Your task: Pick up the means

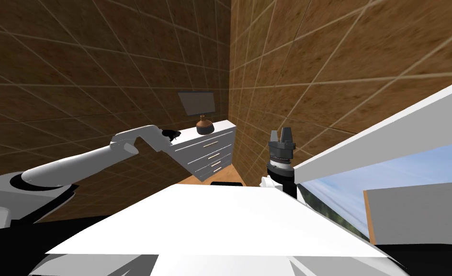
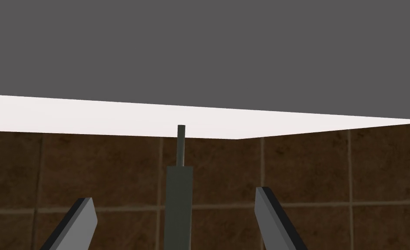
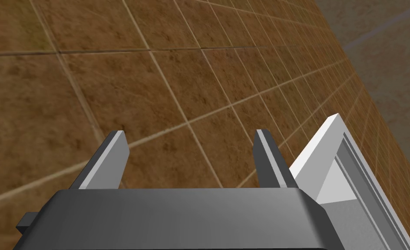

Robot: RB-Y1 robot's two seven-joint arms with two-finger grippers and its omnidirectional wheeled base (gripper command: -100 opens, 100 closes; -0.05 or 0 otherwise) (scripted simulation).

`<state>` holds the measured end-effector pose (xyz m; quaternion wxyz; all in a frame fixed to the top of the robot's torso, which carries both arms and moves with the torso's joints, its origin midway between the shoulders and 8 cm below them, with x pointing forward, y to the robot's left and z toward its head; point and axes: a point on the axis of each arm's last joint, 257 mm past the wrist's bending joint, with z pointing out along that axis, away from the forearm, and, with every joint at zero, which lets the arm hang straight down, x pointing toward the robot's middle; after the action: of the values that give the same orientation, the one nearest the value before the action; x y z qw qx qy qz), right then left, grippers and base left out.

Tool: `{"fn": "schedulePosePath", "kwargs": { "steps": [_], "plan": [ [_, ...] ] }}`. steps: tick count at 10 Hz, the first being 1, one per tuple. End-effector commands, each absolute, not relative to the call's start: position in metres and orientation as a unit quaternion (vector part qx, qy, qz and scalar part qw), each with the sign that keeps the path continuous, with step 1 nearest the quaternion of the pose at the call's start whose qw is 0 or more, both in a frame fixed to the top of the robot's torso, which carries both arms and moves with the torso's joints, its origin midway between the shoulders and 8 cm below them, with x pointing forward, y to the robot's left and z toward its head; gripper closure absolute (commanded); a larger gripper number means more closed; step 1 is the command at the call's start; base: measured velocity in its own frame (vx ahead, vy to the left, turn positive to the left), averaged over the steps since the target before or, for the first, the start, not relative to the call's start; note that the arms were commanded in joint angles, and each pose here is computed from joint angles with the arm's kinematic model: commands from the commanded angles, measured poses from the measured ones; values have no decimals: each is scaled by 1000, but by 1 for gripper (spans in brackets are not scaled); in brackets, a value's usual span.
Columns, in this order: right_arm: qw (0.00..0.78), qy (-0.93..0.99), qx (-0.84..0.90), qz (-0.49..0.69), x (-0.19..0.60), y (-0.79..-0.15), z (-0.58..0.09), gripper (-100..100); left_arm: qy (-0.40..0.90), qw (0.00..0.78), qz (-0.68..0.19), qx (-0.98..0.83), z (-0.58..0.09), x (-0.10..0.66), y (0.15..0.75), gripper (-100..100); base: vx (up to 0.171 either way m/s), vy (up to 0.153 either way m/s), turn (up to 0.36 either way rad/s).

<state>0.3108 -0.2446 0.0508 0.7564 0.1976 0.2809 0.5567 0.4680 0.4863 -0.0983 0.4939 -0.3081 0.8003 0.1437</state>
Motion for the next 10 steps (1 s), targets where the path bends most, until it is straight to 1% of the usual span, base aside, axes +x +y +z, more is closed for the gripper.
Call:
{"fn": "schedulePosePath", "kwargs": {
  "steps": [1,4,5,6,7,10],
  "plan": [
    [756,281,198,557,311,-245,51,0,795,488,170,-317,-97,459,500,-100,2,-59,-61],
    [756,281,198,557,311,-245,51,0,787,480,208,-328,-95,446,520,-100,-1,-60,-58],
    [756,281,198,557,311,-245,51,0,788,482,201,-325,-95,448,516,-100,1,-20,-6],
    [756,281,198,557,311,-245,51,0,788,481,203,-326,-95,447,517,0,0,0,0],
    [756,281,198,557,311,-245,51,0,790,482,200,-323,-97,453,523,-100,13,-25,52],
    [756,281,198,557,311,-245,51,0,792,482,198,-319,-100,460,532,-100,21,-37,42]
  ]
}}
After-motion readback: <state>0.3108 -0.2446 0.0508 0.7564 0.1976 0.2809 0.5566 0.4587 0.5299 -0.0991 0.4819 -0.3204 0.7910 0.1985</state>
